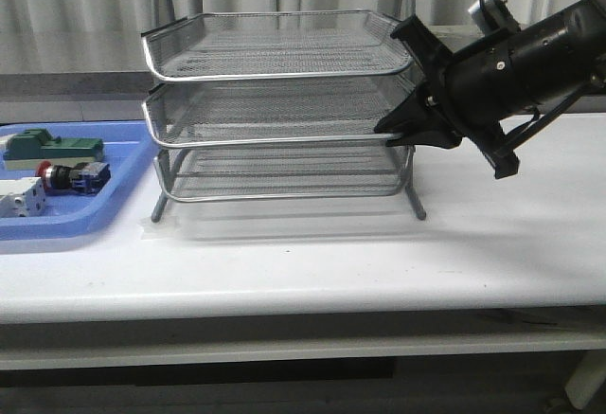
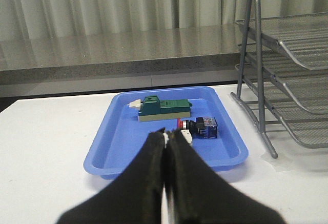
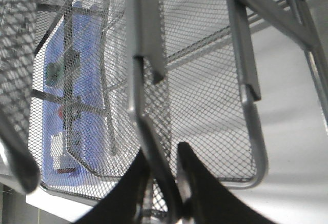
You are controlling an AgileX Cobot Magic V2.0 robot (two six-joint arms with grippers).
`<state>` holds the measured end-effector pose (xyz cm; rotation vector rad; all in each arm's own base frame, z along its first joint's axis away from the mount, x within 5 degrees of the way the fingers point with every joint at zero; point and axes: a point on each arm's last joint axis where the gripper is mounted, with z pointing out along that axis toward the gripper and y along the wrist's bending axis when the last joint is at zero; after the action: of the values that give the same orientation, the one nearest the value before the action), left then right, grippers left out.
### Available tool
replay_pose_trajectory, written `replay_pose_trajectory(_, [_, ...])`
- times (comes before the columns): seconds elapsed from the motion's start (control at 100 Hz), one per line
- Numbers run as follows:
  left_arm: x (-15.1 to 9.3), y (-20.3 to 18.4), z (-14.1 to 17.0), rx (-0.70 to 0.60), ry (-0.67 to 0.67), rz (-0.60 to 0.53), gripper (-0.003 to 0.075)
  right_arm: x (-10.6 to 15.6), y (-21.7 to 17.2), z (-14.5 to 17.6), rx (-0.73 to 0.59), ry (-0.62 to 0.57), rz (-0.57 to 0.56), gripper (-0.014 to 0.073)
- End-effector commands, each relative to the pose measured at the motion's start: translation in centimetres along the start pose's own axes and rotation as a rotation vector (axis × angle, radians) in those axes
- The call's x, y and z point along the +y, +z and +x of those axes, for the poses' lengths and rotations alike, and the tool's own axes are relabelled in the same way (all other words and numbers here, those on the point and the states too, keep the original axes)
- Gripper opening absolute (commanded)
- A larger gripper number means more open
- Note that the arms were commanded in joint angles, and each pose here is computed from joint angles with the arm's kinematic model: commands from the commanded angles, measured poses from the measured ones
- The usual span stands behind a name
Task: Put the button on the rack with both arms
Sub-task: 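Pull the middle mesh tier outward toward the robot with the right gripper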
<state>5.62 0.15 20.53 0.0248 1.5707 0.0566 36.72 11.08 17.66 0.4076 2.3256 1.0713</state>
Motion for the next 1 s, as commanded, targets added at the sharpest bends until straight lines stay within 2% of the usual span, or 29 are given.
replay_pose_trajectory(0.0, [-0.1,-0.1,0.7,-0.067,-0.012,0.008,-0.0020,1.6,-1.1,0.1,0.014,-0.040,-0.075,-0.0006])
replay_pose_trajectory(0.2, [-0.1,-0.1,0.7,-0.067,-0.012,0.008,-0.0020,0.1,-1.5,2.4,0.082,-0.031,-0.061,-0.0006])
replay_pose_trajectory(0.35, [-0.1,-0.1,0.7,-0.067,-0.012,0.008,-0.0020,-0.5,-2.9,4.1,0.100,-0.069,-0.041,-0.0006])
replay_pose_trajectory(0.68, [-0.1,-0.1,0.7,-0.067,-0.012,0.008,-0.0020,-2.1,-6.0,8.2,0.153,-0.072,0.002,-0.0006])
replay_pose_trajectory(0.99, [-0.1,-0.1,0.7,-0.067,-0.012,0.008,-0.0020,-2.7,-7.9,10.2,0.165,-0.095,0.014,0.0002])
